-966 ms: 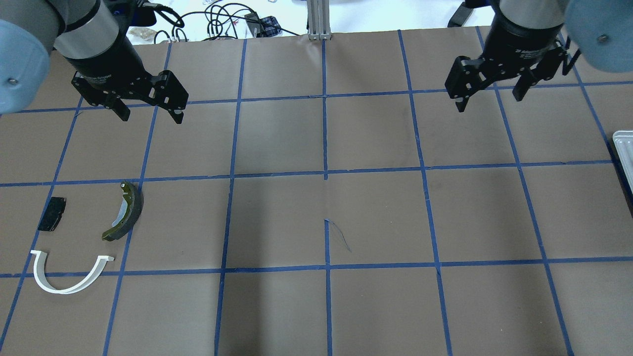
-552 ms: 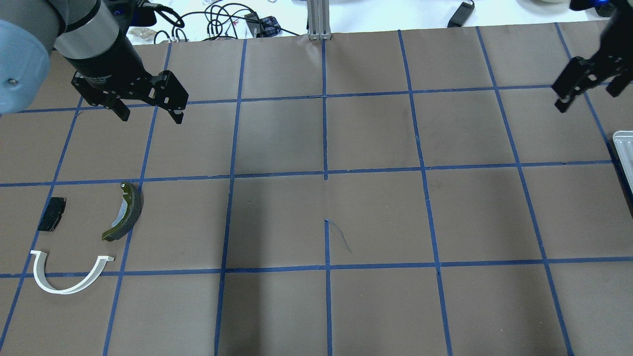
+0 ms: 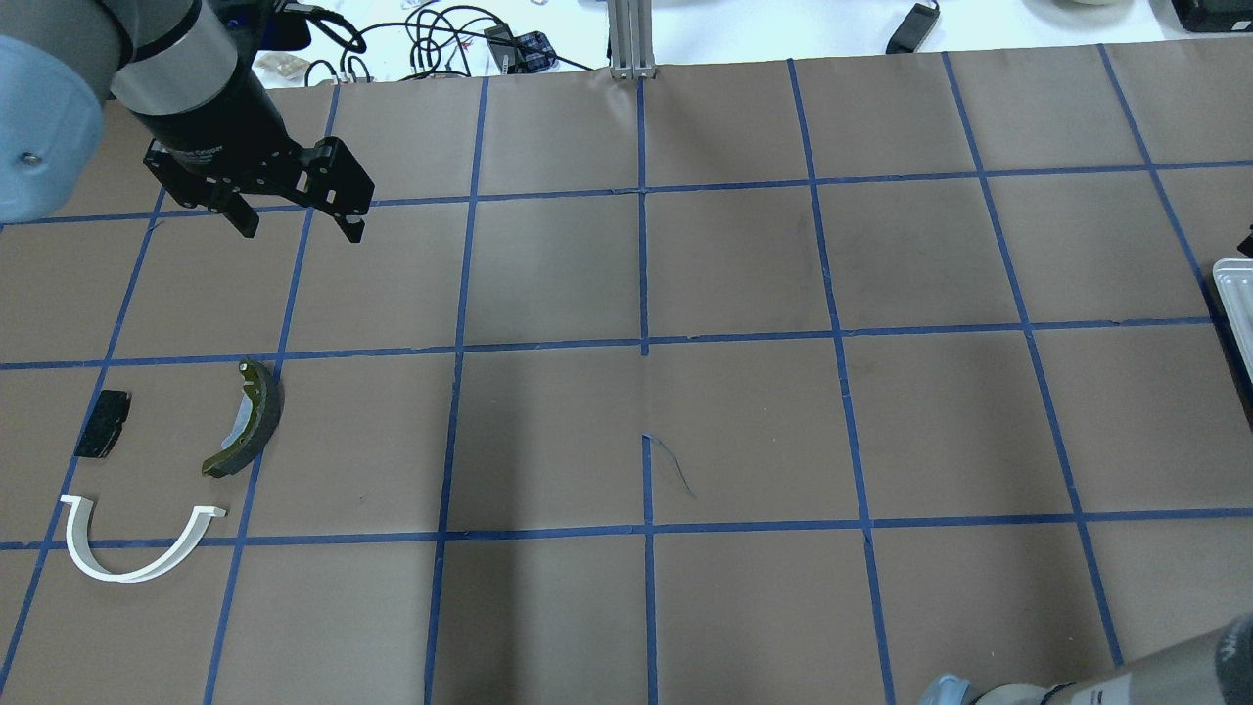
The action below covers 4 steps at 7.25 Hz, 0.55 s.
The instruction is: Place bearing gear from tray to pile
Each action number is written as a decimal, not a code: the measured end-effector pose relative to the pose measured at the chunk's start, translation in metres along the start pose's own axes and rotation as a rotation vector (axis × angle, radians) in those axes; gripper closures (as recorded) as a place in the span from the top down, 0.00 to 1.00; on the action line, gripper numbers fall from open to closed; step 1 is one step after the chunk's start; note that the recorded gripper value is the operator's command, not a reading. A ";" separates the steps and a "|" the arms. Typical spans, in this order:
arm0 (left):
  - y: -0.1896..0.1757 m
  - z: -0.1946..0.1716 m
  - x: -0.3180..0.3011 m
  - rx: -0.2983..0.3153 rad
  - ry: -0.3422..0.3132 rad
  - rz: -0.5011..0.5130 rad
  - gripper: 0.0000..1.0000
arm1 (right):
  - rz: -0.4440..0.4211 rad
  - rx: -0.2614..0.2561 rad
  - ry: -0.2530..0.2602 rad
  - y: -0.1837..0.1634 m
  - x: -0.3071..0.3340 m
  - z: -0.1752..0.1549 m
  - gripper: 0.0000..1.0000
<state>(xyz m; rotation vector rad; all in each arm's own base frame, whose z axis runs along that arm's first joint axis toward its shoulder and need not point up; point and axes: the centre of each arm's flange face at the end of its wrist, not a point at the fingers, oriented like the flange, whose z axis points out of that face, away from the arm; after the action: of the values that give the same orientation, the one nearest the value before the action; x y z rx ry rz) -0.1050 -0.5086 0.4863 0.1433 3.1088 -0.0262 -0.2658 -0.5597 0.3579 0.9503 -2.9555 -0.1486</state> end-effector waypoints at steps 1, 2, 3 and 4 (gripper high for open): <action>0.000 0.000 0.000 0.000 0.000 0.000 1.00 | -0.091 -0.005 -0.010 0.010 0.019 0.024 1.00; 0.000 0.000 0.000 0.000 0.000 0.000 1.00 | -0.199 -0.009 -0.024 0.020 0.033 0.044 1.00; 0.000 -0.001 0.000 0.002 0.000 0.000 1.00 | -0.320 -0.009 -0.036 0.028 0.045 0.066 1.00; 0.000 -0.001 0.000 0.003 -0.002 0.001 1.00 | -0.428 -0.009 -0.030 0.032 0.056 0.088 1.00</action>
<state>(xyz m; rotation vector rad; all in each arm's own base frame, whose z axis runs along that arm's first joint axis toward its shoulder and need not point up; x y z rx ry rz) -0.1047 -0.5082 0.4874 0.1445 3.1072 -0.0312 -0.3353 -0.5597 0.2737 1.5765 -2.7256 -0.1863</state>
